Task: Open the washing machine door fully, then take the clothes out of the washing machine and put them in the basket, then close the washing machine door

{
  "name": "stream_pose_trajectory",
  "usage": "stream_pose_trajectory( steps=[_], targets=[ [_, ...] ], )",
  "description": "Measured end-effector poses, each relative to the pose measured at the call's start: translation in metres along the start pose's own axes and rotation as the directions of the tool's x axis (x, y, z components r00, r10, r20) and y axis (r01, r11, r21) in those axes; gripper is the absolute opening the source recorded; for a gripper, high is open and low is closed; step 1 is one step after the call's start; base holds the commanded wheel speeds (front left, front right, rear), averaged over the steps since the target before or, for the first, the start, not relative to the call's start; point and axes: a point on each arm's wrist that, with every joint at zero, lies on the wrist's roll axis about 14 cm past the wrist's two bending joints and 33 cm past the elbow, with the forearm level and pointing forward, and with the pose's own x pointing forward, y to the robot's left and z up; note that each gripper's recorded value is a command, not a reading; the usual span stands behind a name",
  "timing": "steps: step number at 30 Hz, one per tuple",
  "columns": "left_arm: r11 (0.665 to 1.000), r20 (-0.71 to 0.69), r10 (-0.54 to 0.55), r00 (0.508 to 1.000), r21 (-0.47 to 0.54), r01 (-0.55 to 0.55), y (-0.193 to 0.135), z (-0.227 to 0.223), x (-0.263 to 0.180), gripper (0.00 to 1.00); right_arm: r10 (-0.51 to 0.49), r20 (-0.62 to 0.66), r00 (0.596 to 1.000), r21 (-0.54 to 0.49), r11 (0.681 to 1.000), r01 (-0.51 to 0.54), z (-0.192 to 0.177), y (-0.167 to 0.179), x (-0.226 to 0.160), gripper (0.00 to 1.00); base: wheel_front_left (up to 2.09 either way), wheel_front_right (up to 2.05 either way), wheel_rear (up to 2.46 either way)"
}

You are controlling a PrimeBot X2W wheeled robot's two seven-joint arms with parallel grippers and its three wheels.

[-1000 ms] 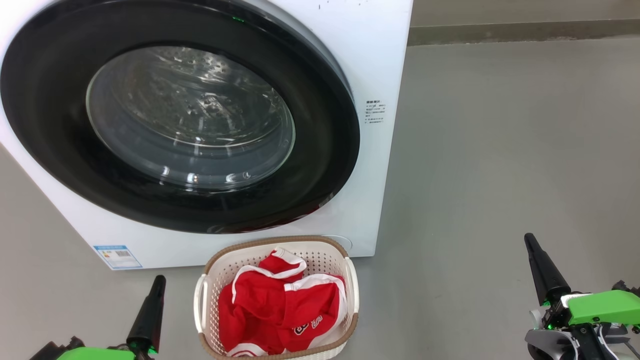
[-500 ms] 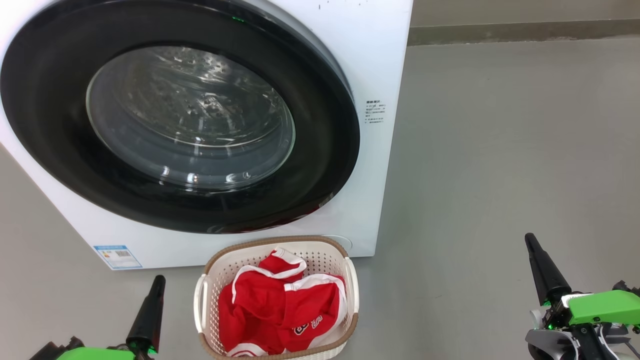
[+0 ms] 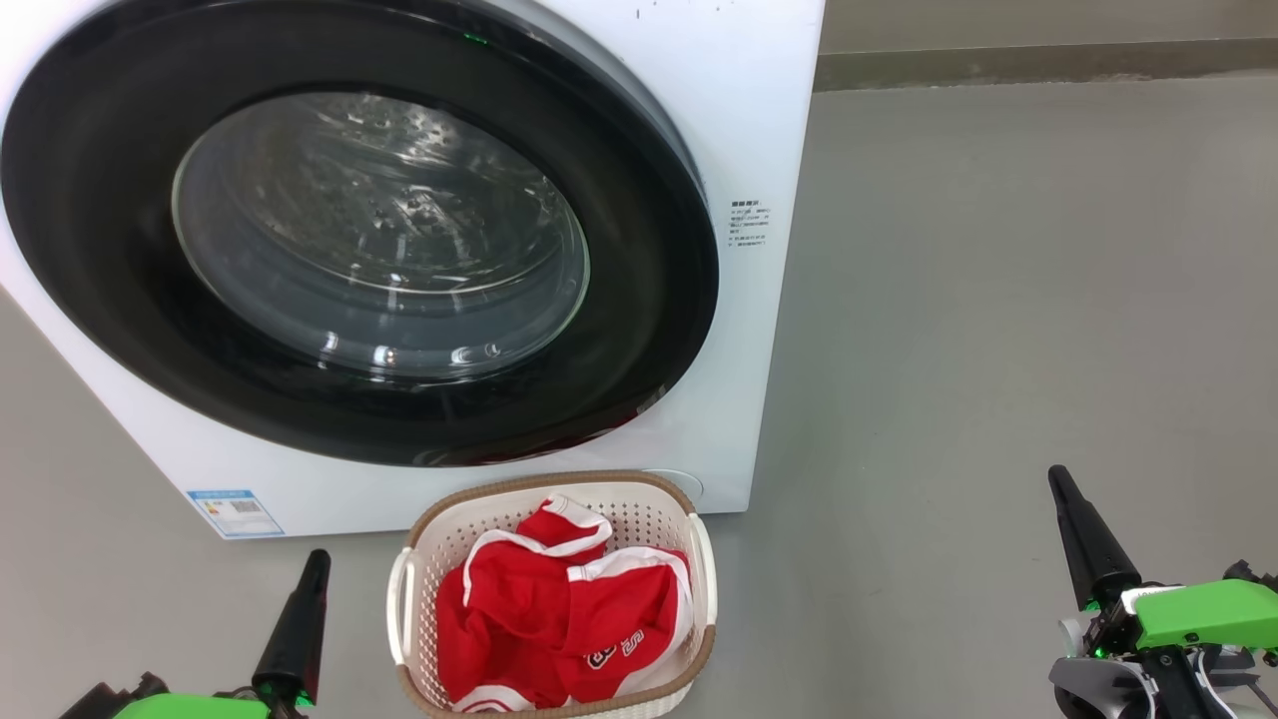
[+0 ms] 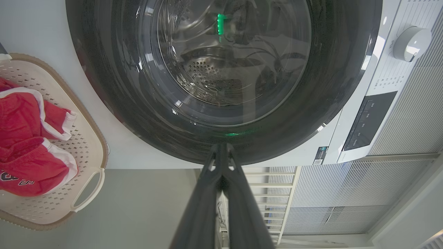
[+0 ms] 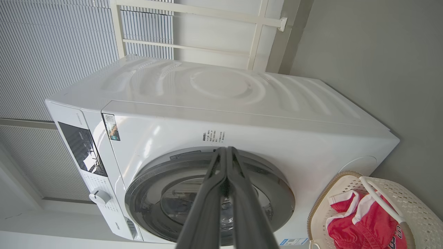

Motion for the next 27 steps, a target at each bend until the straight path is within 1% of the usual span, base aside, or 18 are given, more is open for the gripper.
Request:
stream_pose_trajectory(
  steps=[27],
  targets=[
    [1.0, 0.0, 0.0, 1.0, -0.001, 0.0, 0.0, 0.0002, 0.0, 0.0, 0.0, 0.001, 1.0, 0.0, 1.0, 0.0, 0.0004, 0.0, 0.0, 0.0, 0.0, 0.0, 0.0]
  ],
)
